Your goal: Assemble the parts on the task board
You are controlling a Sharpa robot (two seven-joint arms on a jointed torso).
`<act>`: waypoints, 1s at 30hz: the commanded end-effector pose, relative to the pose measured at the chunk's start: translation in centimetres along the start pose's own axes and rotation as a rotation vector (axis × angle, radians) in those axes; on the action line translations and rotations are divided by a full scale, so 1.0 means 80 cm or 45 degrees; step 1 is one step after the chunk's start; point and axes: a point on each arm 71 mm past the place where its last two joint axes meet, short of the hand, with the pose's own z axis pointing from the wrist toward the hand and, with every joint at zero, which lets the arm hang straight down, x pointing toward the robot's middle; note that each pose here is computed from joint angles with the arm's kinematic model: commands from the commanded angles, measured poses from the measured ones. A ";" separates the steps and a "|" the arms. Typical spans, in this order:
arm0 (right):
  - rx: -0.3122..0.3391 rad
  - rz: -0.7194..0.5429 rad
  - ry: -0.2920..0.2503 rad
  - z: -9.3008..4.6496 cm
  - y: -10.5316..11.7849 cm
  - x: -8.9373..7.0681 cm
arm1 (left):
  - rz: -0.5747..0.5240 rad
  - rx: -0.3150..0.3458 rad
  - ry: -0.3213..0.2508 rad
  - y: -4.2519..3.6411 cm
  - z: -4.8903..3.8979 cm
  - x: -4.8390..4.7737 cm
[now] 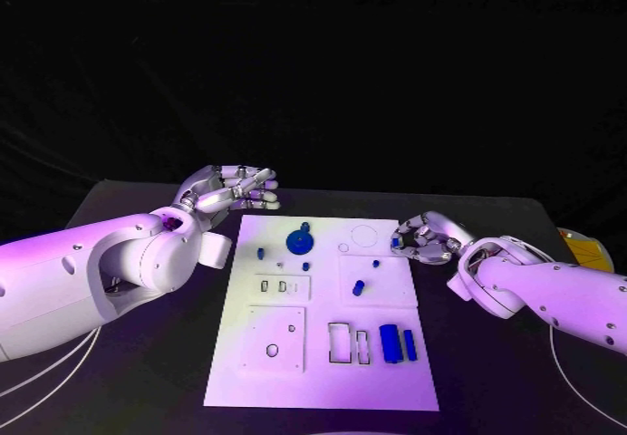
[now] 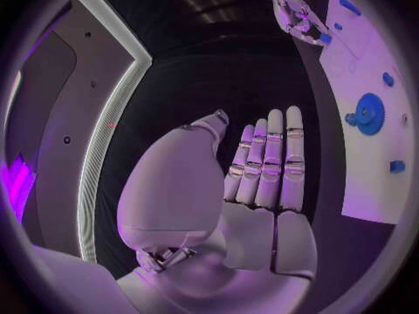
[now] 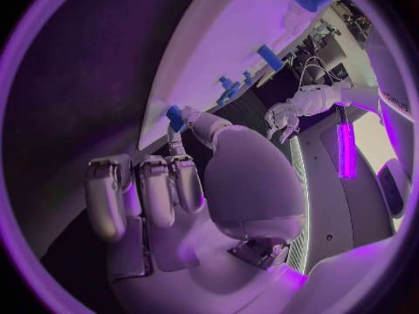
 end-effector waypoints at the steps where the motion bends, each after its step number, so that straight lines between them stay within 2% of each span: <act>1: -0.018 -0.017 -0.066 0.000 0.003 -0.003 | -0.008 0.007 0.023 -0.0009 0.001 0.003; 10: -0.042 -0.033 -0.114 -0.005 0.016 -0.009 | -0.006 0.006 0.018 -0.0008 0.000 0.001; 17: -0.142 -0.081 -0.109 -0.006 0.066 -0.007 | -0.006 0.006 0.019 -0.0003 0.001 0.001; 21: -0.206 -0.087 -0.081 -0.004 0.101 0.009 | -0.005 0.007 0.017 0.0002 0.003 0.000; 30: -0.339 -0.066 0.045 0.009 0.169 0.060 | -0.007 0.008 0.024 0.0010 0.005 0.002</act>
